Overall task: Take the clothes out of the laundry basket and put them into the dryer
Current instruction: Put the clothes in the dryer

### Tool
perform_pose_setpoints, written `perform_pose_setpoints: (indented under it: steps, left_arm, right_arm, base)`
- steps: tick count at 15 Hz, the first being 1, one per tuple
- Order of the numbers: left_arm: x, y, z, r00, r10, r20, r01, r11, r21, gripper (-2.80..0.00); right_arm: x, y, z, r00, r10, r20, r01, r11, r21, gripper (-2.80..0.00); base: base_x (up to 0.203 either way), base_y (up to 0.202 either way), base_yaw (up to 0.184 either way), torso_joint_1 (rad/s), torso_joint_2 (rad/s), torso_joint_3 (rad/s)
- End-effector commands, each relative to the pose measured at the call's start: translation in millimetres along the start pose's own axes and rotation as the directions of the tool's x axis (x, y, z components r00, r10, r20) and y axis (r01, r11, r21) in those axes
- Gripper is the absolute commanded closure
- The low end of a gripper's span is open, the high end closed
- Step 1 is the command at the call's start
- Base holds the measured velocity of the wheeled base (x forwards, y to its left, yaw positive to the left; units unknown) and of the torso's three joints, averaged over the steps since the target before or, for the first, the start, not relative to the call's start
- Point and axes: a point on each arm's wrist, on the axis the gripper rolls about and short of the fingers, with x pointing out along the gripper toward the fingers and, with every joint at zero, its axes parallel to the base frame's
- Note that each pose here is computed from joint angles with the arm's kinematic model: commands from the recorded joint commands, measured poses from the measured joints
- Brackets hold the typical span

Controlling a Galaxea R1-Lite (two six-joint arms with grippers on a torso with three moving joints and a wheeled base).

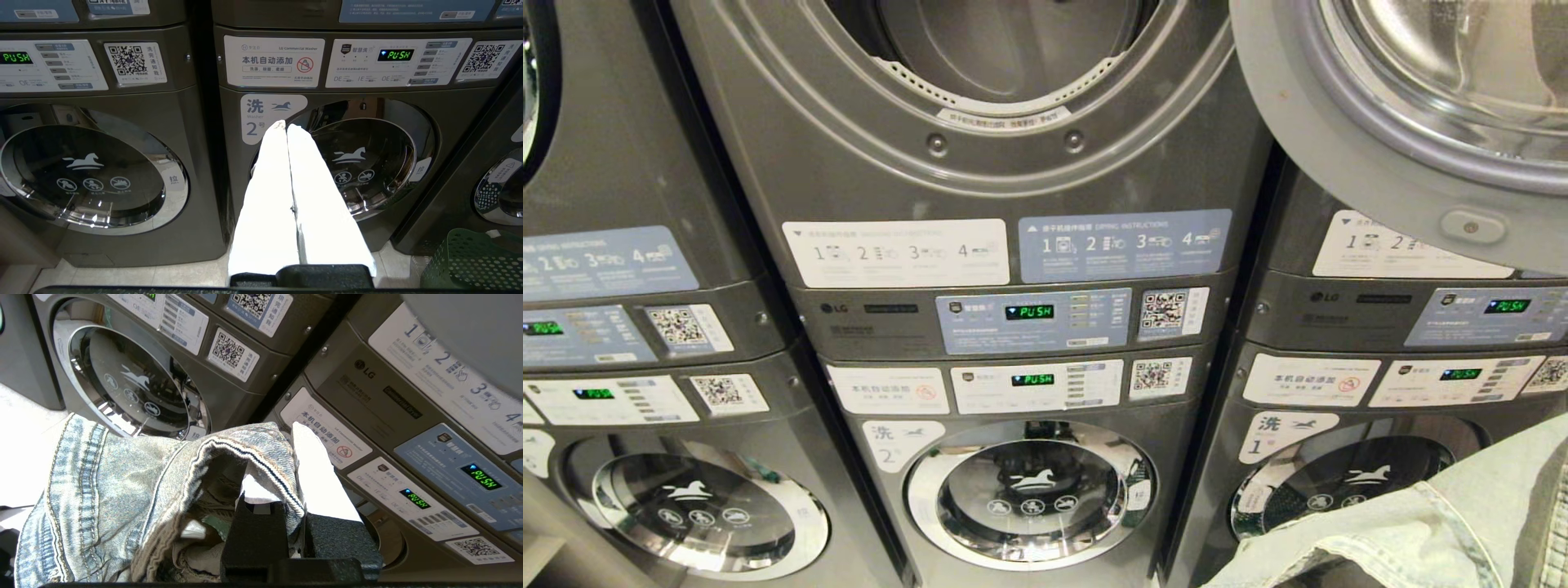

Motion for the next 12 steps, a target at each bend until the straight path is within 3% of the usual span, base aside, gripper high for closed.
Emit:
perform_pose_setpoints:
  steps: [1, 12]
  left_arm:
    - [0.1, 0.0, -0.4, 1.000, 0.000, -0.001, 0.000, 1.000, 0.000, 0.00]
    - [0.1, 0.0, -0.4, 1.000, 0.000, -0.001, 0.000, 1.000, 0.000, 0.00]
  right_arm:
    - [0.3, -0.2, 0.0, 1.000, 0.004, 0.001, -0.004, 1.000, -0.002, 0.00]
    - [-2.6, 1.0, 1.5, 1.000, -0.004, 0.011, 0.005, 1.000, -0.011, 0.00]
  base:
    - [0.000, 0.000, 0.000, 0.129, -0.28, -0.140]
    - [0.000, 0.000, 0.000, 0.091, -0.18, -0.093]
